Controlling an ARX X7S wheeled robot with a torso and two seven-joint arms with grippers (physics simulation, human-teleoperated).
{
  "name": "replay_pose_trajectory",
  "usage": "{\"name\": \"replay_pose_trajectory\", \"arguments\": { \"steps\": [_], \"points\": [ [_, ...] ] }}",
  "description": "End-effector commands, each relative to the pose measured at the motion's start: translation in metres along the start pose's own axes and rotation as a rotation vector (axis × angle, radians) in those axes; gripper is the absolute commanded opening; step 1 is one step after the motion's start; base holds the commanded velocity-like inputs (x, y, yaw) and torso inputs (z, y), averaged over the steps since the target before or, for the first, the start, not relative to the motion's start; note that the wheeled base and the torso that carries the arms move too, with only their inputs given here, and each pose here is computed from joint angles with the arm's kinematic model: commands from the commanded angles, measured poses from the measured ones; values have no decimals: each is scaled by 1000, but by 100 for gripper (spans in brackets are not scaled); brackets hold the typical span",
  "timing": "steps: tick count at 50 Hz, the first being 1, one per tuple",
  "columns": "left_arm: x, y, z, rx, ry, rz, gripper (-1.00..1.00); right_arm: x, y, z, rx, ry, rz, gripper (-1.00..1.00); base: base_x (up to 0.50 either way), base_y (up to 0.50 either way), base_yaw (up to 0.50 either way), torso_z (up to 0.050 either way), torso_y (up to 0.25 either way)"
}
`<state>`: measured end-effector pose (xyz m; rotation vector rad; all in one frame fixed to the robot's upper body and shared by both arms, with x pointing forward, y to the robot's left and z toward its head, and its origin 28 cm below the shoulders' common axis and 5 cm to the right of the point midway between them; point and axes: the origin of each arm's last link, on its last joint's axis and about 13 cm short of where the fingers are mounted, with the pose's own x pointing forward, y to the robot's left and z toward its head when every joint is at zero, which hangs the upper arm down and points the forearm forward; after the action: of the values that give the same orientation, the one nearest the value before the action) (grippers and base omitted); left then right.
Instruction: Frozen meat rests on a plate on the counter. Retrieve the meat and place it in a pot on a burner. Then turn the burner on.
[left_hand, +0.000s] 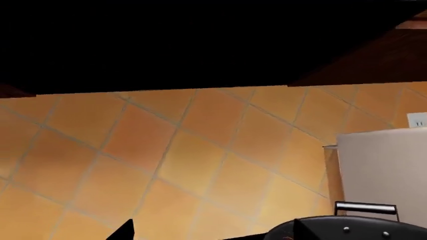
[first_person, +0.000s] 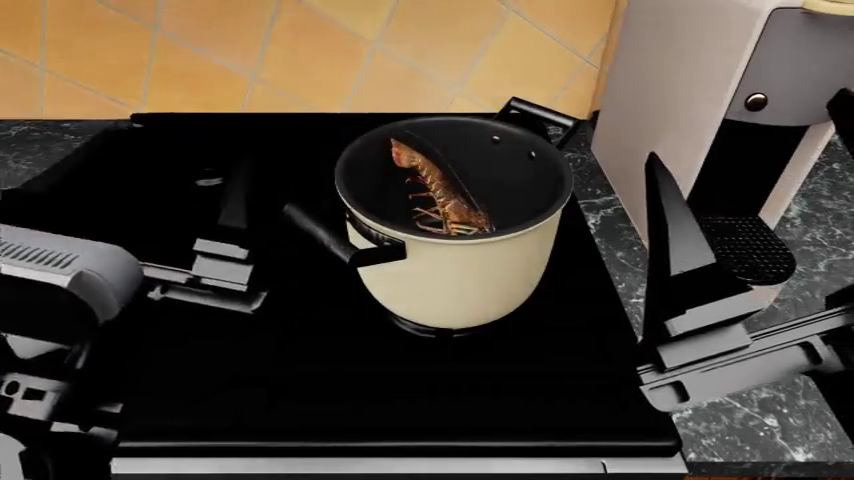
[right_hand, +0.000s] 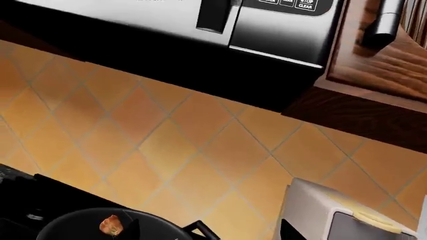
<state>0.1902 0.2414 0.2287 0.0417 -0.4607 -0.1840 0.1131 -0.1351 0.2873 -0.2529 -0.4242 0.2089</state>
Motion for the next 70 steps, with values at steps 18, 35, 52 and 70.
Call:
{"name": "replay_pose_trajectory", "arguments": {
  "steps": [18,35,52,70],
  "points": [
    [-33,3,-24,22,-72,151,100,9,21,-28,87,-18,-10,100,0,0,0,0,0],
    [-32,5,-27,25,-55,140,100,11,22,-30,102,-1,-4,100,-412,0,0,0,0],
    [-30,6,-31,-21,-31,157,100,15,25,-31,106,3,5,100,-500,0,0,0,0],
    [-31,4,-38,-58,-64,161,100,18,26,-32,106,14,22,100,-105,0,0,0,0]
  ]
}}
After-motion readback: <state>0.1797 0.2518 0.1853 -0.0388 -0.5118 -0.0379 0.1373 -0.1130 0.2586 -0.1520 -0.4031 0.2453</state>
